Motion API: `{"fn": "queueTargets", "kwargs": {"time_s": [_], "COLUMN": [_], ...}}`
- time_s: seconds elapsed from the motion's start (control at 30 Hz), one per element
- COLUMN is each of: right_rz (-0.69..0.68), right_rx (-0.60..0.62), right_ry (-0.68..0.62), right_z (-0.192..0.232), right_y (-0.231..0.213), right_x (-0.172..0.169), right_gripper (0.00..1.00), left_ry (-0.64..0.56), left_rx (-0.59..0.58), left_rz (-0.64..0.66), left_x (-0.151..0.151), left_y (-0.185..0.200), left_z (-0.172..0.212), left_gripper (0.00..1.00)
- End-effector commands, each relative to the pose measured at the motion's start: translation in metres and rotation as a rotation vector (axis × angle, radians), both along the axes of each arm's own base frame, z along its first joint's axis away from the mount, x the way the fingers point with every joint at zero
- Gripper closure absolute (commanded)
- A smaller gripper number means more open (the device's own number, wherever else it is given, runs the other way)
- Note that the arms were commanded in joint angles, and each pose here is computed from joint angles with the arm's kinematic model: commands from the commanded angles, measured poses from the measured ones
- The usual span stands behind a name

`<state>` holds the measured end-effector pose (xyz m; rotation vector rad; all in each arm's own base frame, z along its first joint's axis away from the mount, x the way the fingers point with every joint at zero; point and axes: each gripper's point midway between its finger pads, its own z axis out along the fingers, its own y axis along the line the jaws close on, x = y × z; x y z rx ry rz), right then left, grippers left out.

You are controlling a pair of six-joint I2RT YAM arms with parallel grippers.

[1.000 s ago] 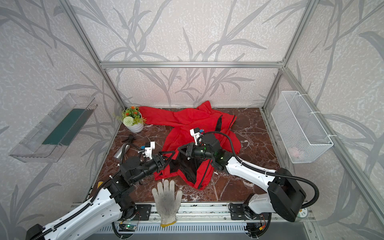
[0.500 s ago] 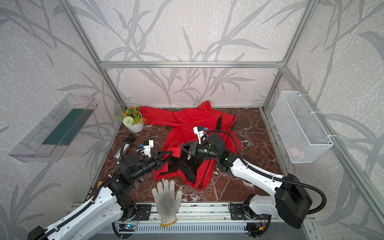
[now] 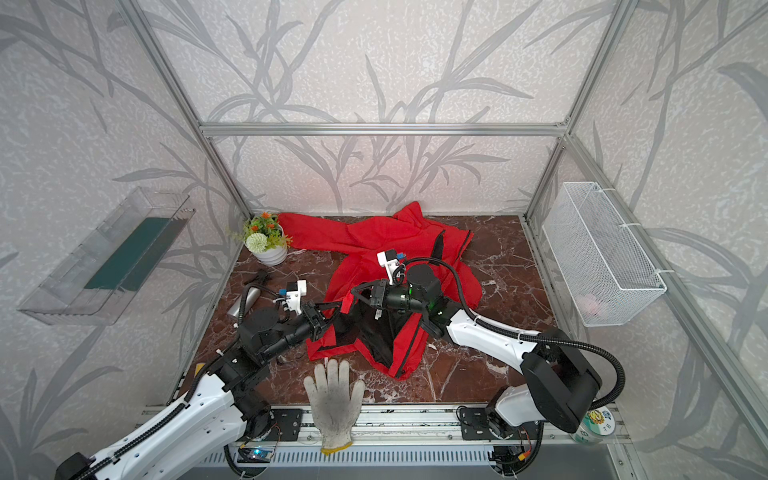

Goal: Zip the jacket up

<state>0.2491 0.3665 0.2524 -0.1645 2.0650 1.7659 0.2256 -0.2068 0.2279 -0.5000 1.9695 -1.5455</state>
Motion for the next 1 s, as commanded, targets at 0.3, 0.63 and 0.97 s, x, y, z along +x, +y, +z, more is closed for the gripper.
{"fn": "queueTargets", "kwargs": {"time_s": [0.3, 0.63, 0.97], "right_rz": [0.017, 0.038, 0.046], "right_rx": [-0.054, -0.109, -0.113], "right_ry": [-0.002, 0.017, 0.018], "right_z": [-0.011, -0.021, -0.021], "right_y": [0.013, 0.019, 0.02], "right_x": [0.002, 0.0, -0.001], "right_gripper": [1.0, 1.0, 1.0], "left_ry": [-0.066, -0.068, -0.068], "left_rx": [-0.071, -0.072, -0.073], "left_rz": [-0.006, 0.0, 0.004], "left_x": [0.0, 0.0, 0.001], "left_y": [-0.001, 0.0, 0.0], "left_z": [0.032, 0.033, 0.032], "left_gripper": [0.99, 0.96, 0.82]}}
